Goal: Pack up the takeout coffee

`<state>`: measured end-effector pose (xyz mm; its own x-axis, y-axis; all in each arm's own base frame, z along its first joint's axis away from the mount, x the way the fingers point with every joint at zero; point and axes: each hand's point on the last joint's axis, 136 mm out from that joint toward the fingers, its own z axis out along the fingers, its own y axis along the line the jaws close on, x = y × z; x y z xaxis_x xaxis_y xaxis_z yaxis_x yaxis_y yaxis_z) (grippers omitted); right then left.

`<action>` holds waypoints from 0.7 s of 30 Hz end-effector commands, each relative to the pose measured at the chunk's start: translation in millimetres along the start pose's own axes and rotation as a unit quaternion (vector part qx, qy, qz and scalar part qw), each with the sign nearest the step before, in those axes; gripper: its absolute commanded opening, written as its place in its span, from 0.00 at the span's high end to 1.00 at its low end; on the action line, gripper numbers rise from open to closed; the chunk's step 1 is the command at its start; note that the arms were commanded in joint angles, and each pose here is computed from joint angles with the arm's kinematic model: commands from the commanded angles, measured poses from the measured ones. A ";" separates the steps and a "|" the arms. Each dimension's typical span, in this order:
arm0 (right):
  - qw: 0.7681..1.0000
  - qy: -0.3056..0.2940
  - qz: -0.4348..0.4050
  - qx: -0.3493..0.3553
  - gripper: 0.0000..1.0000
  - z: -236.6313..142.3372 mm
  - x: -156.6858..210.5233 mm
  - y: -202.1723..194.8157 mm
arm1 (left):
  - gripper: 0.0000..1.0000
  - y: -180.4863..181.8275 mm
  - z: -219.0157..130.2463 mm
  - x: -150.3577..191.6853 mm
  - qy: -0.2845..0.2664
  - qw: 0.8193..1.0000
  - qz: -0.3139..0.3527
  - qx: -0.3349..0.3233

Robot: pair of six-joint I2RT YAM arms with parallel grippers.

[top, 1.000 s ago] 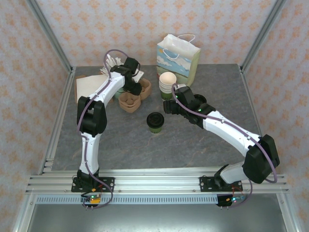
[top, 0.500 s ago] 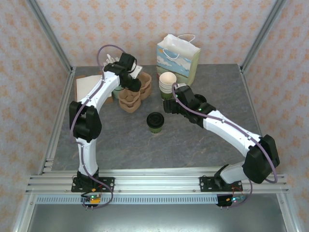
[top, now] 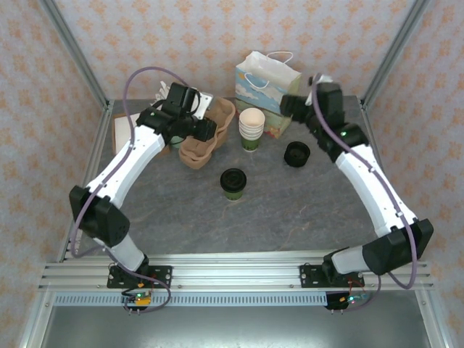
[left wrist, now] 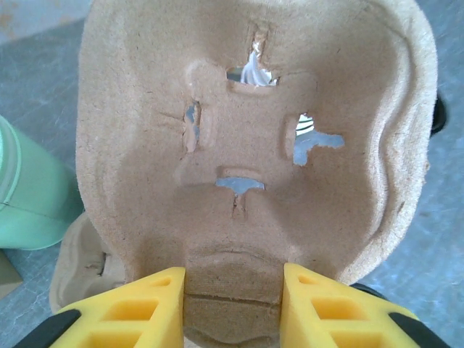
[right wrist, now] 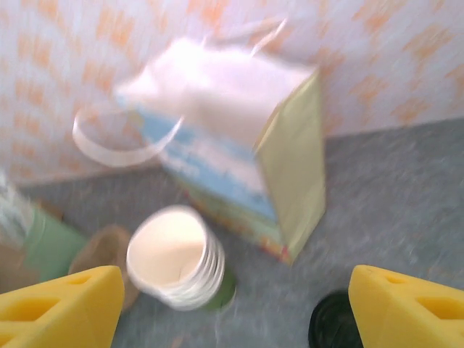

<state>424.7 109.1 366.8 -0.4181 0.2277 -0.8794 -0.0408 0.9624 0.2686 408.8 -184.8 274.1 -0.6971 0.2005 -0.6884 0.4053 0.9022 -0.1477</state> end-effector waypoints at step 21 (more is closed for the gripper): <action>0.993 0.057 0.040 0.099 0.25 180.6 -32.4 -72.2 | 0.67 -19.6 -38.1 -0.7 -0.044 0.999 -0.012 0.015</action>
<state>602.0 69.9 310.1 -0.4947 0.3253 -0.8059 0.1598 0.9456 0.2835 384.9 -188.4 288.5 -0.6814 0.1538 -0.7156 0.3988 0.8978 -0.1868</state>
